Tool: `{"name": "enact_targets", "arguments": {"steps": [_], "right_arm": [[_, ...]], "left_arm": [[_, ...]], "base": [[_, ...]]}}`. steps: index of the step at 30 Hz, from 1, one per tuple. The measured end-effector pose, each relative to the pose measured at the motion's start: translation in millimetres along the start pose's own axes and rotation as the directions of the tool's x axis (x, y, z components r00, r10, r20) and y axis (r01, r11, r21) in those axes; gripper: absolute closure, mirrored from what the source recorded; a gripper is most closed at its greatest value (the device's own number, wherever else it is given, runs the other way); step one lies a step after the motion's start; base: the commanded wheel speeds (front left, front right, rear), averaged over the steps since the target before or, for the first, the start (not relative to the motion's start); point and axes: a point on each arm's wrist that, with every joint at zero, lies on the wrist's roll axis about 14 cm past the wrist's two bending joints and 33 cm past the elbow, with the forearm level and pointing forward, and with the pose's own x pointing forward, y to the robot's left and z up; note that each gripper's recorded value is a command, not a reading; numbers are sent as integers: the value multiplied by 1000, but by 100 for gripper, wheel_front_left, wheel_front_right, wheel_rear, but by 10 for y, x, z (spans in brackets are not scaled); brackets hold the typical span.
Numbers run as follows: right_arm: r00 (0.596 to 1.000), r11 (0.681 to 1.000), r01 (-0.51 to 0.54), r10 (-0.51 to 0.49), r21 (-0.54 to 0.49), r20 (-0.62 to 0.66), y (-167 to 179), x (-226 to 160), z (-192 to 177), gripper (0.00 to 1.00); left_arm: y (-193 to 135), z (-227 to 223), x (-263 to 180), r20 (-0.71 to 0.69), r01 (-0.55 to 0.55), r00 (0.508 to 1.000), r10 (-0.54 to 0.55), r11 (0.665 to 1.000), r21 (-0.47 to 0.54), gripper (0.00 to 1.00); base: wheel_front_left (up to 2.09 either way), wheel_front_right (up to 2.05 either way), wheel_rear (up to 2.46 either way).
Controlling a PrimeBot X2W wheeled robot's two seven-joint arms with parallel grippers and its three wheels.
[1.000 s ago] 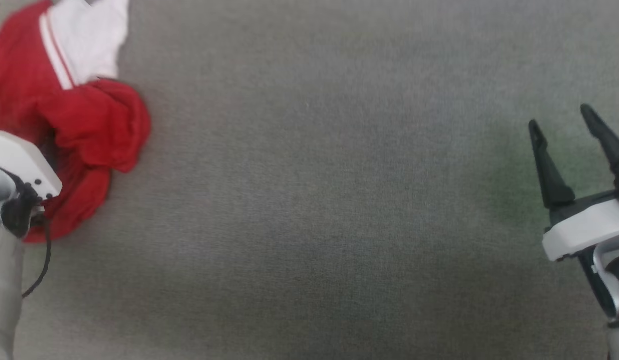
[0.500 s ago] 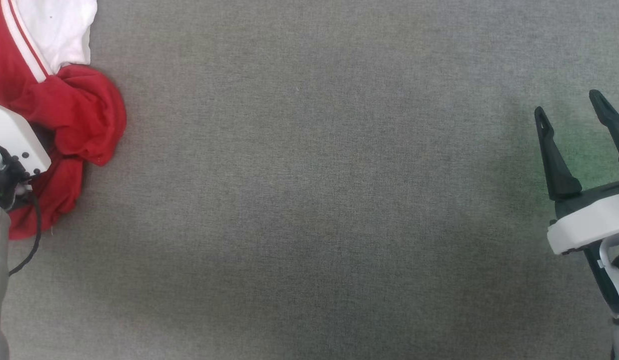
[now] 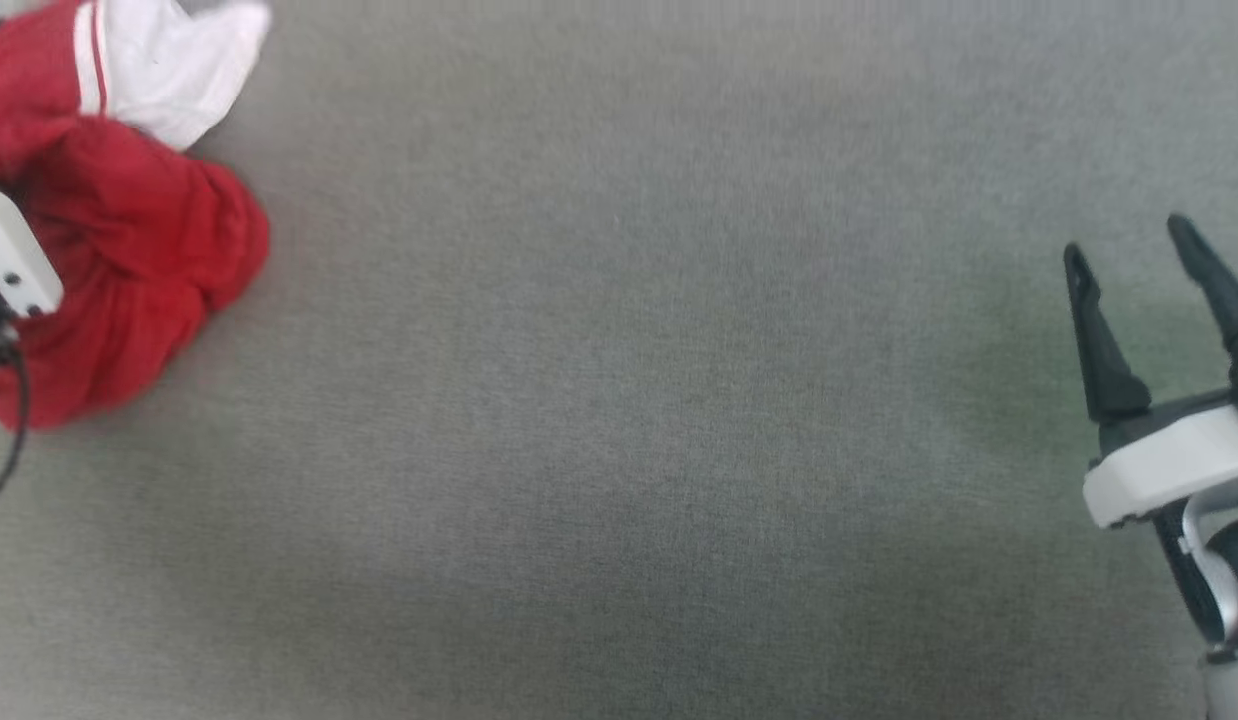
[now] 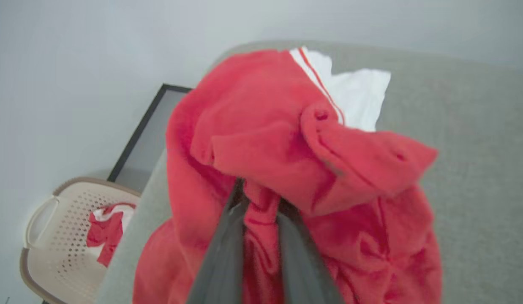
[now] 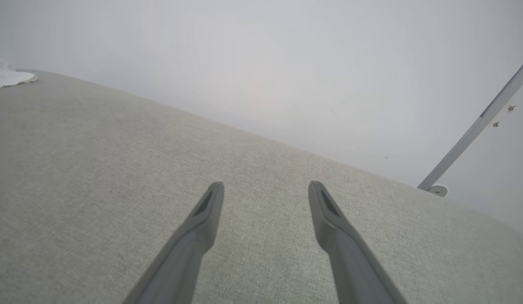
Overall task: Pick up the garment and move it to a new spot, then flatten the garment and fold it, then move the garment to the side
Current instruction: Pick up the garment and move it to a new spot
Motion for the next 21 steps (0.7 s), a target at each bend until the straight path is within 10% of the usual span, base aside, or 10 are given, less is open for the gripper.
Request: {"name": "enact_targets", "arguments": {"steps": [21], "right_arm": [[984,999,24,-31,42,177,162,-495,722,0]], "left_arm": [[117,1900,-1545,457,53,878,-142,978,202,100]], "base": [[0,0,0]]}}
